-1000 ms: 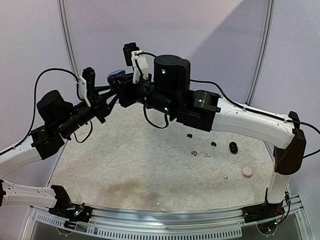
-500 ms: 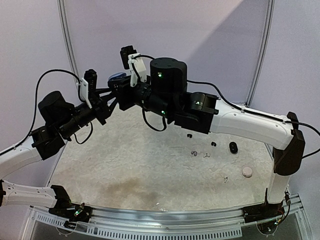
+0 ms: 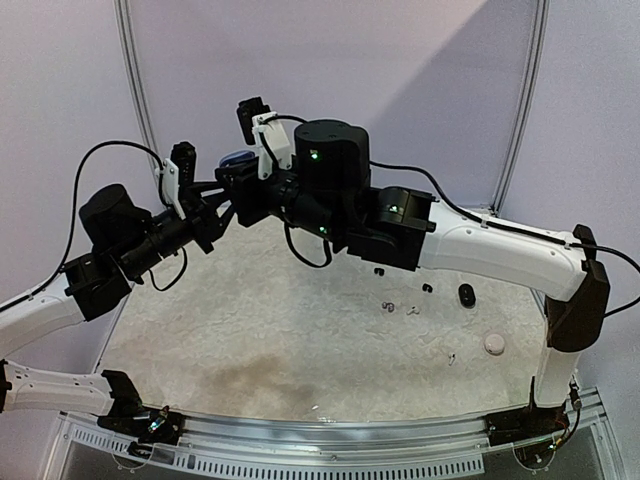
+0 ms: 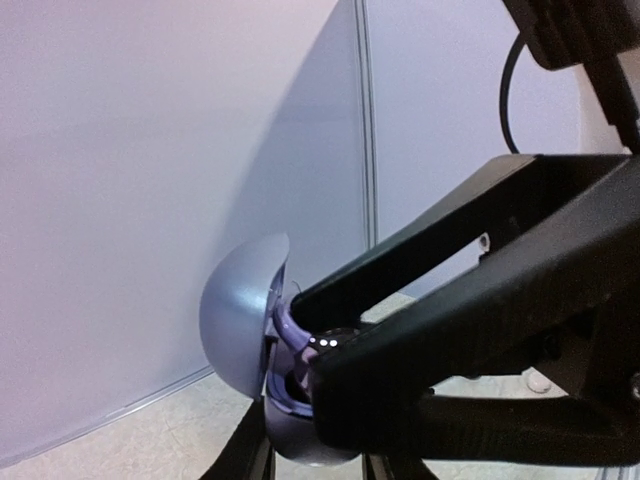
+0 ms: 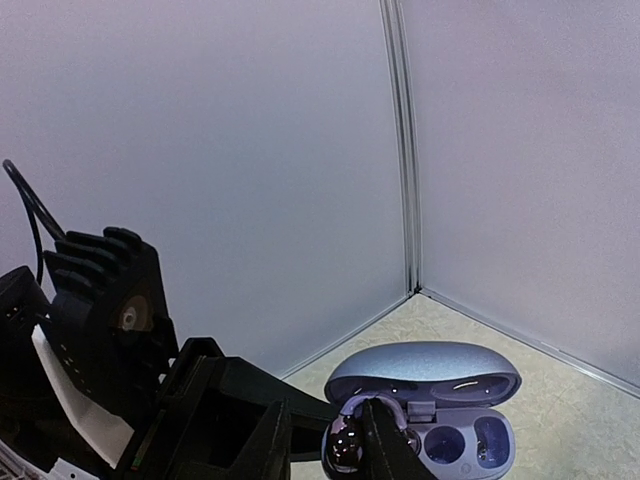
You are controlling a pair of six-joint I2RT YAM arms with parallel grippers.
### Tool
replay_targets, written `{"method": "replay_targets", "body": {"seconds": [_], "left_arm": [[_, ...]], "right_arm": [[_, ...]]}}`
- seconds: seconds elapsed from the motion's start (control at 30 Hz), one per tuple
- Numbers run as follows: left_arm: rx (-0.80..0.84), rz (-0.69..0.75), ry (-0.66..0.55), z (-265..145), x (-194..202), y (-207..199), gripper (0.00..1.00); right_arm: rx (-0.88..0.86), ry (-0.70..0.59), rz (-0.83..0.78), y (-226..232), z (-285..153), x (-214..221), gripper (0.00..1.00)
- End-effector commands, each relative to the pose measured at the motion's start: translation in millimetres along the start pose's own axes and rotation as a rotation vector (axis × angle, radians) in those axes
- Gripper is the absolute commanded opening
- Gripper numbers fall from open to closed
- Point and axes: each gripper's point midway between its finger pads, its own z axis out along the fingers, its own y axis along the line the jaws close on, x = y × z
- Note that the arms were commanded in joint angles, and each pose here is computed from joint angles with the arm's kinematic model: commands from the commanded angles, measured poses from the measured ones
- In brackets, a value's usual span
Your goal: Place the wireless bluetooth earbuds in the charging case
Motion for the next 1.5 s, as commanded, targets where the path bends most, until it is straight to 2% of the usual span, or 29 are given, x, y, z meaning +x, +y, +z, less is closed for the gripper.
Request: {"method": "replay_targets", "body": {"seconds": [0.0,0.4,0.63,0.87,1.47], "left_arm": [[0.074,-0.060,-0.072,-7.2,-23.1,-15.6,0.00],[0.061,-0.034,-0.049,-6.2,-18.2,-13.3,0.00],[0.077,-0.021,-0.043,-6.6,-16.7,-16.1,0.00],[0.091,-0.092,-0.011,-7.0,-9.4,-18.7,0.00],[0.058,-0.108,0.027,-5.0,-0.7,-13.4,0.00]], "right_arm": [[0.093,0.089,-0.051,-21.4,7.4,29.4,0.26],[0.084,0.084,-0.042,-20.6,-1.0,17.7,0.28],[0.083,0.076,-0.031,-20.5,-6.1,9.8,0.38],[0.107,0.084,-0.039,-25.3,-7.7,10.5,0.32],[0.049,0.128,-0.105,-16.5,-12.9,10.3,0.32]]}}
